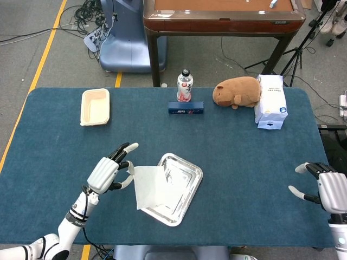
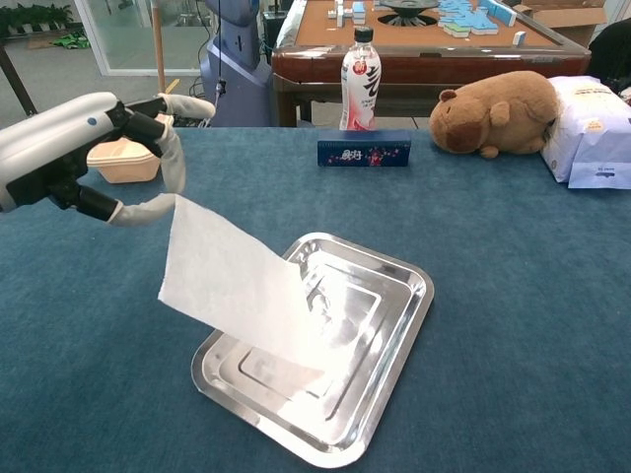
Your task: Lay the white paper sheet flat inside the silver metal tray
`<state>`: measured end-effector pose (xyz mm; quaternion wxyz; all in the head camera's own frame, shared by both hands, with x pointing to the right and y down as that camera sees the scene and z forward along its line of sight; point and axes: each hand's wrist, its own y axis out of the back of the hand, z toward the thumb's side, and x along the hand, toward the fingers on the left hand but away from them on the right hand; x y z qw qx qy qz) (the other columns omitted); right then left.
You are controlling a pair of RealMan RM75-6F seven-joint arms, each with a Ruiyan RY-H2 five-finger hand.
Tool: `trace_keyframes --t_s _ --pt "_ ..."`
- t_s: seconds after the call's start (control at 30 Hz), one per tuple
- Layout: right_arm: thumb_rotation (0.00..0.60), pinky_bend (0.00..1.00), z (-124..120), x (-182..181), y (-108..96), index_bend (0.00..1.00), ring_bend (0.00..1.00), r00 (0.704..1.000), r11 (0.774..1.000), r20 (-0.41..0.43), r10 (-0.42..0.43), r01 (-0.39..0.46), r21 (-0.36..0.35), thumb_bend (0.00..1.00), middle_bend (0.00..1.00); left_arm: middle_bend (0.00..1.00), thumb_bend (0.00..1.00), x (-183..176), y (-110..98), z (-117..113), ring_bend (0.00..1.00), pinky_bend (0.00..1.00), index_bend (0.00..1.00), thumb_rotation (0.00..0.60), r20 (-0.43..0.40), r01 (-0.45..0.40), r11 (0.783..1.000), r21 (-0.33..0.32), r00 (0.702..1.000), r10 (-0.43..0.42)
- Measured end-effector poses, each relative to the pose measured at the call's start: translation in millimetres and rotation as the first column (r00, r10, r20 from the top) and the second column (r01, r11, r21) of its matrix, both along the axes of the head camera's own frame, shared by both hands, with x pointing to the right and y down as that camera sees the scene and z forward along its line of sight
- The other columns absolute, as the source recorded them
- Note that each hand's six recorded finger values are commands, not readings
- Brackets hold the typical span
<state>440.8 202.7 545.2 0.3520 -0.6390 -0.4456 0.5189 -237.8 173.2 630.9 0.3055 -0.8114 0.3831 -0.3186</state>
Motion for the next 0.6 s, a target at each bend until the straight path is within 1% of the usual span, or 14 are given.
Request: trace_keyframes --t_s 0.27,0.6 --pt "0.600 0.42 0 0 0 0.48 0.40 1.000 1.000 0.001 0.002 -0.002 0.000 0.06 0.49 0.11 0.44 -10 12 5 0.00 0.23 0.69 0.600 0.049 -0.034 0.999 0.024 0.998 0.032" --pt "0.600 0.42 -1 2 -1 0.48 0.40 1.000 1.000 -0.003 0.006 -0.006 0.003 0.06 0.49 0.11 0.44 -16 30 6 0.00 0.22 0.69 0.600 0.131 -0.107 0.990 0.095 0.987 0.094"
